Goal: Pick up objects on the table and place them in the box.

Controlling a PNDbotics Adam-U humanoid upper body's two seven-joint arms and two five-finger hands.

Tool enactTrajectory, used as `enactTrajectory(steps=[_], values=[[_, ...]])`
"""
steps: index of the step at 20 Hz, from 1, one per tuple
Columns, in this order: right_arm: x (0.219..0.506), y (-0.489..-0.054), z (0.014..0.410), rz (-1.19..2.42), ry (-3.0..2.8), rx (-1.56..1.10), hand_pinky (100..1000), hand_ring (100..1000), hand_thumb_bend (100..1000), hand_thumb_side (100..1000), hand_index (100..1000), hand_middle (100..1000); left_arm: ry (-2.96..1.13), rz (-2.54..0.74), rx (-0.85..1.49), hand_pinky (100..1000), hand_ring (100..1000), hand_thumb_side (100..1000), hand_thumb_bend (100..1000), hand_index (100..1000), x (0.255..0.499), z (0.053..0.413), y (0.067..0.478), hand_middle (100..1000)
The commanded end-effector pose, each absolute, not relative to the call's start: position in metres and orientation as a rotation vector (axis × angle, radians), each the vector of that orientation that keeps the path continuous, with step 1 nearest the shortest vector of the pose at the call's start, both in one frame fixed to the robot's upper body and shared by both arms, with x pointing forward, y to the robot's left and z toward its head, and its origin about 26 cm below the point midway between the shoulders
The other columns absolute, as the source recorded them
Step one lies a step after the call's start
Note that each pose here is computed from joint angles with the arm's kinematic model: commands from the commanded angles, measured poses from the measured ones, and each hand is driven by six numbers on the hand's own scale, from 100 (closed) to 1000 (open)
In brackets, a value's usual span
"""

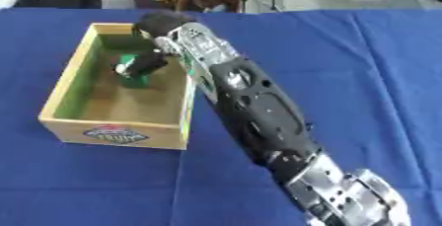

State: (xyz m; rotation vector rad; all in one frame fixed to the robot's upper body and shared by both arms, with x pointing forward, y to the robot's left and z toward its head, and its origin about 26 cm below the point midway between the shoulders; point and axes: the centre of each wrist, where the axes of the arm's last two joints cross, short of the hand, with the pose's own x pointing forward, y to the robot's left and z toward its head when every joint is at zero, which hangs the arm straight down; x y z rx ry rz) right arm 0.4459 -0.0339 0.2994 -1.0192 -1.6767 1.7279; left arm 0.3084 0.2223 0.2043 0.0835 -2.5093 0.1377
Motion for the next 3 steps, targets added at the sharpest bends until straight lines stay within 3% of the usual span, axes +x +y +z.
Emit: enactTrajectory(steps=[1, 2, 3], values=[[0.4340, -0.0460, 0.3330, 1.622, -1.833, -1.067, 860, 892, 100, 893, 878, 766, -2.536, 0.131, 0.085, 513, 725, 975, 100, 749, 0.3059, 0.2108, 0.2231, 877], [0.4317, -0.0503, 0.3363, 1.591, -1.866, -1.069, 860, 891, 100, 906, 863, 759, -2.536, 0.132, 0.086, 513, 725, 974, 100, 749, 0.3059, 0.2106, 0.2233, 877], [0.4295, -0.0550, 0.3390, 1.561, -1.896, -1.070, 860, 891, 100, 856, 854, 757, -2.535, 0.133, 0.088, 513, 725, 974, 100, 749, 0.3059, 0.2105, 0.2234, 877]])
